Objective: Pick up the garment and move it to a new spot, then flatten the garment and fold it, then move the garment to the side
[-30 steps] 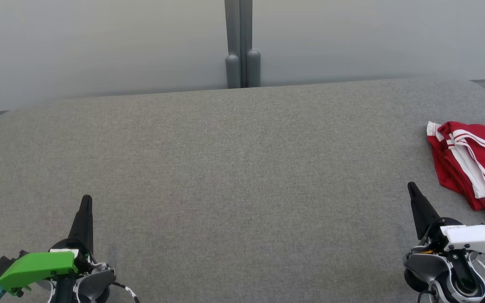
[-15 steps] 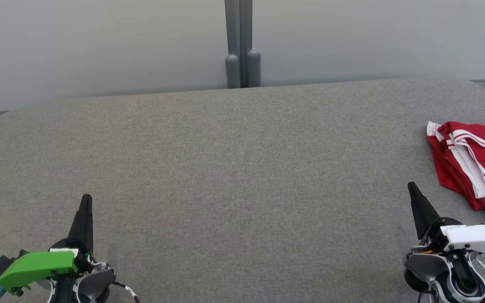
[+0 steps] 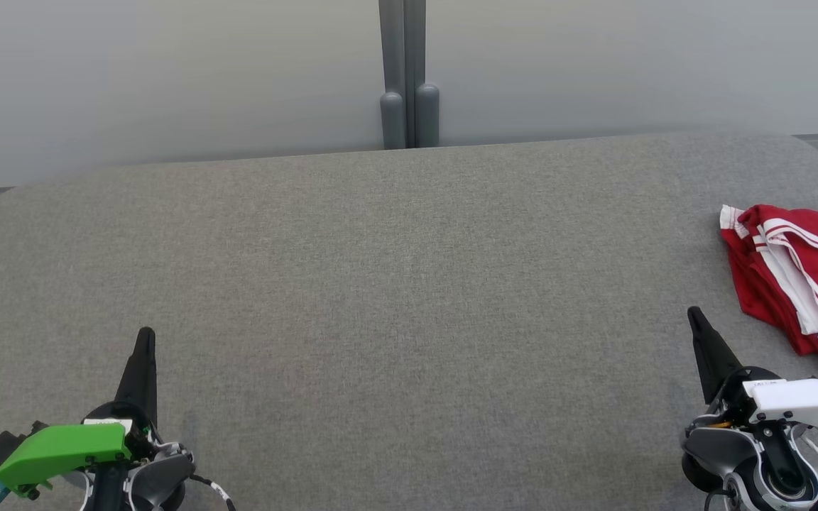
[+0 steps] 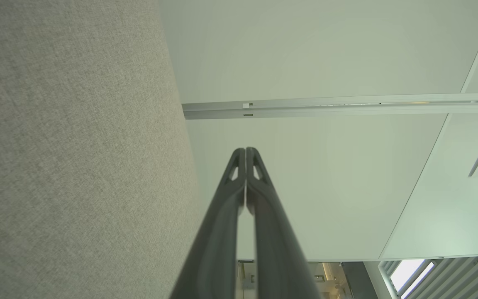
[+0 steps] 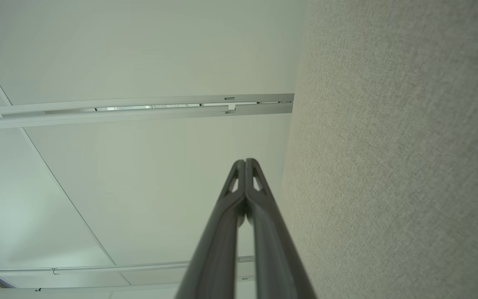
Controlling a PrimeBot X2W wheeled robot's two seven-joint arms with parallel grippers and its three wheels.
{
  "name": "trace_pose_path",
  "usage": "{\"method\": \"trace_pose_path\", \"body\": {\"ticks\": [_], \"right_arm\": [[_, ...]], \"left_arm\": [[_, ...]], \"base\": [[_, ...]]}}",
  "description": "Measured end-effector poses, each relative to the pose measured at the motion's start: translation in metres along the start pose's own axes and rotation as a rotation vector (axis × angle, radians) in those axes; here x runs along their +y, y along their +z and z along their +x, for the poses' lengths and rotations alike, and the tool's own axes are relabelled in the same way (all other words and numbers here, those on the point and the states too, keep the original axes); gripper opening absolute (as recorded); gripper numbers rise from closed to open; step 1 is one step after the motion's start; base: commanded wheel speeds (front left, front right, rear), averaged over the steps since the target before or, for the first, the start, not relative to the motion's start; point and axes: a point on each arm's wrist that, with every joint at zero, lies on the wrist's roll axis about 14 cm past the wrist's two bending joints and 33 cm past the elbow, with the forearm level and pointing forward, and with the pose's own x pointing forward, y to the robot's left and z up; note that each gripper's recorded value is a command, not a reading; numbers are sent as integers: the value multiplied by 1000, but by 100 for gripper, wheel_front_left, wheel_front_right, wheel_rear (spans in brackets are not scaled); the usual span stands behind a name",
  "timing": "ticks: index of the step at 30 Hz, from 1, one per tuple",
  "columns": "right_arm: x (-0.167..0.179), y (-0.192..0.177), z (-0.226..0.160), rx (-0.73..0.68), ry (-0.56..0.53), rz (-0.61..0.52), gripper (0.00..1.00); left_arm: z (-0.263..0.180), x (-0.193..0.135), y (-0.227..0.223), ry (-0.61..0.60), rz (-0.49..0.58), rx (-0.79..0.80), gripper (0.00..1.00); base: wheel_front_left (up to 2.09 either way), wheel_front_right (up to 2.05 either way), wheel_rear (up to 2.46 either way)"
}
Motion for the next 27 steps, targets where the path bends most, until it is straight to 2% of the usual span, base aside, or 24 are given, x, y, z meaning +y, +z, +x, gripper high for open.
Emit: {"method": "trace_pose_path", "body": {"ticks": [27], "right_arm": [[0,0,0,0,0,0,0]], "left_arm": [[0,0,0,0,0,0,0]], "base": [[0,0,0]]}}
